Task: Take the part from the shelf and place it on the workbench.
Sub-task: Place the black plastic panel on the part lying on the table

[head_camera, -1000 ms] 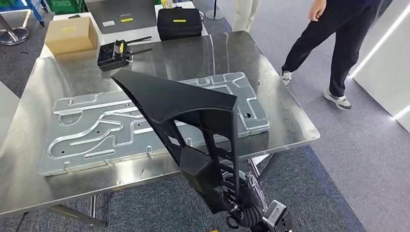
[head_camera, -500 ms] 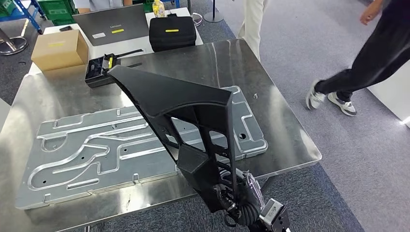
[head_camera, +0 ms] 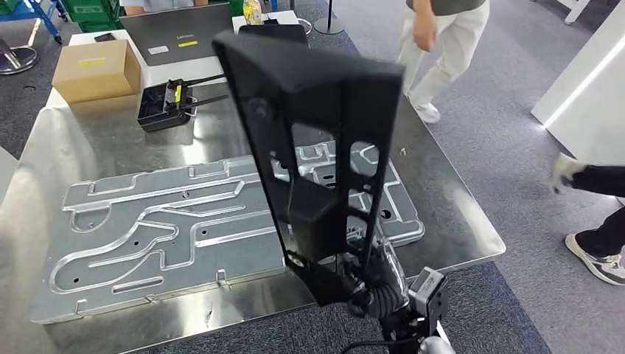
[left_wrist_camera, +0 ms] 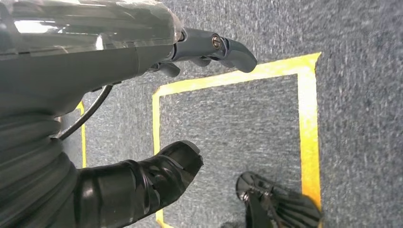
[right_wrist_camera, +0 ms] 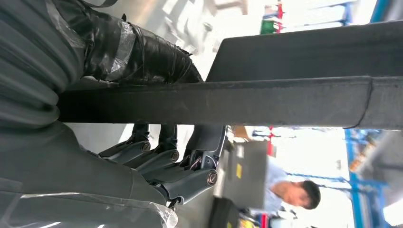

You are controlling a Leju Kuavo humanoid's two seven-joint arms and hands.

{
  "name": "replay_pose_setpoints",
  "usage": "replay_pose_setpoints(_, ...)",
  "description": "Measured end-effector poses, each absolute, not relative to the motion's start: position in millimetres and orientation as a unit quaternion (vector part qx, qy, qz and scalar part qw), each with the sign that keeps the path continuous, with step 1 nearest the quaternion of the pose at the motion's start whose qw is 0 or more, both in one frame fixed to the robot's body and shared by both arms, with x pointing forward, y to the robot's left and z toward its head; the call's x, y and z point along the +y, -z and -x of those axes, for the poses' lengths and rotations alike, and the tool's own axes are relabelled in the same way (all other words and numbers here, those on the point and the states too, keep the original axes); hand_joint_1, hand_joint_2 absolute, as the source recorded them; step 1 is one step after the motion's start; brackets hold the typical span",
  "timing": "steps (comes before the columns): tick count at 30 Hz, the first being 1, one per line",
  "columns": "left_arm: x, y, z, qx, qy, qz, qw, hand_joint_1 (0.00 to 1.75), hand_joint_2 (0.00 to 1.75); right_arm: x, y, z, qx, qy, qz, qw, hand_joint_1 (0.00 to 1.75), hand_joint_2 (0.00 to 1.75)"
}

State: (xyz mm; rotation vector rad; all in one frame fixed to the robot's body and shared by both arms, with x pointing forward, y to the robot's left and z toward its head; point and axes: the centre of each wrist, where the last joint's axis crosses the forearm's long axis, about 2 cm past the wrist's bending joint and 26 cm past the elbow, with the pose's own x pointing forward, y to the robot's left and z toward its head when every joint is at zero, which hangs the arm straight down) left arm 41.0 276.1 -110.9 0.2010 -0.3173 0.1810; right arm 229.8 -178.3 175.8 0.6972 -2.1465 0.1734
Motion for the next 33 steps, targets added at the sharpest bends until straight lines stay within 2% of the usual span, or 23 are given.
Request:
replay_pose_setpoints(5,275.8,110.4,-45.3,-0.155,-0.077,-0.097,0.980,0.00,1.75,-184.7,-227.6,-275.5,-0.884,-0.054,-0.257,0.387,1.75,1.75)
replay_pose_setpoints(9,276.7,110.2,-47.5,-0.157,-0.067,-0.092,0.981,0.00,1.75,-190.1,-270.1,-307.0,-0.913,-0.059,-0.178,0.362,1.75,1.75)
replay_pose_setpoints(14,276.1,110.1,-48.4,-0.162,-0.050,-0.088,0.982,0.00,1.75,-188.7,-307.1,-337.3,-0.941,-0.081,0.011,0.328,1.75,1.75)
replay_pose_setpoints(18,274.9,109.8,-50.8,-0.168,-0.034,-0.083,0.982,0.00,1.75,-177.0,-322.7,-345.5,-0.938,-0.129,0.194,0.257,1.75,1.75)
replay_pose_setpoints(21,273.3,109.5,-53.0,-0.172,-0.019,-0.077,0.982,0.00,1.75,-158.6,-316.0,-345.1,-0.906,-0.183,0.324,0.199,1.75,1.75)
replay_pose_setpoints(23,271.6,109.3,-54.6,-0.174,-0.012,-0.075,0.982,0.00,1.75,-146.0,-306.0,-344.4,-0.886,-0.219,0.371,0.171,1.75,1.75)
replay_pose_setpoints(29,269.9,108.8,-57.7,-0.178,0.008,-0.070,0.982,0.00,1.75,-113.3,-252.5,-348.9,-0.812,-0.329,0.465,0.130,1.75,1.75)
replay_pose_setpoints(33,265.9,108.5,-58.8,-0.179,0.018,-0.062,0.982,0.00,1.75,-93.7,-210.1,-347.9,-0.772,-0.392,0.482,0.135,1.75,1.75)
